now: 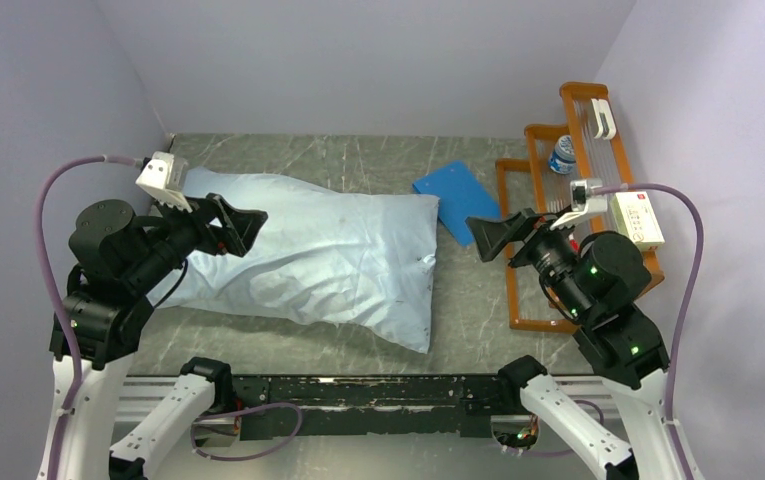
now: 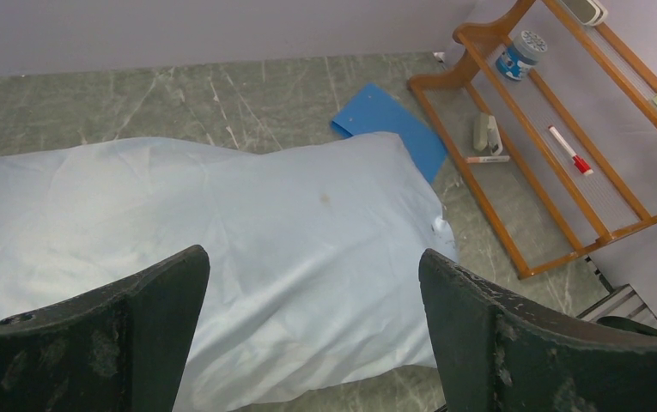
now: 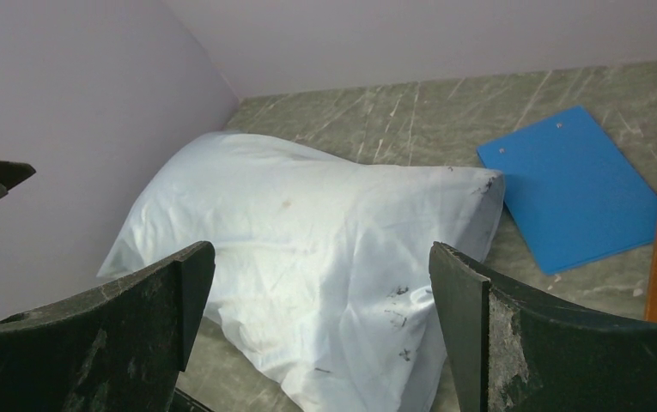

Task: Put the pillow into the pillowcase

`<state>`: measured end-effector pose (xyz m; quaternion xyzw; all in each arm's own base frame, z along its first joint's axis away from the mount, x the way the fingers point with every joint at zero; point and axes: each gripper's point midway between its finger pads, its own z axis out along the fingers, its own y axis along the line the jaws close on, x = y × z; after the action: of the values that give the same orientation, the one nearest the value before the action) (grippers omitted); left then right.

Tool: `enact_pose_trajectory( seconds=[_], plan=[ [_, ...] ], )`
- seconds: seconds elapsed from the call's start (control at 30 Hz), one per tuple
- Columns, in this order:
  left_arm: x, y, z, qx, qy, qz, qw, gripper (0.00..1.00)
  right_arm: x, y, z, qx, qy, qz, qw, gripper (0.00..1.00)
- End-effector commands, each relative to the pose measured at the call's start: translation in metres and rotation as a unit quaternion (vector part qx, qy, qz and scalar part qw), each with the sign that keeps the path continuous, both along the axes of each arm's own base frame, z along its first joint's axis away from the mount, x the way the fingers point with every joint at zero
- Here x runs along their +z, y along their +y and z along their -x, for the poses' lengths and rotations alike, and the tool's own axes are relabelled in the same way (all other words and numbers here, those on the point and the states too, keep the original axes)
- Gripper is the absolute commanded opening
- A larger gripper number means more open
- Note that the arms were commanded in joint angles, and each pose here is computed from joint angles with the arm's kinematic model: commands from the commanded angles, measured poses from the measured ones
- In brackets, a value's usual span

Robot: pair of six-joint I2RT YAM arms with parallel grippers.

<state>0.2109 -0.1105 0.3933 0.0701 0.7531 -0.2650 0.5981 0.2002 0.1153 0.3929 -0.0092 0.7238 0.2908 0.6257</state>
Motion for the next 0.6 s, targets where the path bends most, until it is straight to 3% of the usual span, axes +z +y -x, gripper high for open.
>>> enact_pose_trajectory(
  seconds=[0.0,0.57],
  plan=[
    [-0.012,0.000,-0.002,0.002,0.009,-0.008,1.000,0.97,0.002,-0.001,0.005,0.003,-0.010,-0.005,1.000,1.00],
    [-0.050,-0.001,-0.009,0.004,0.046,-0.014,0.999,0.97,-0.031,0.010,-0.009,0.009,0.053,0.013,0.998,1.00]
  ],
)
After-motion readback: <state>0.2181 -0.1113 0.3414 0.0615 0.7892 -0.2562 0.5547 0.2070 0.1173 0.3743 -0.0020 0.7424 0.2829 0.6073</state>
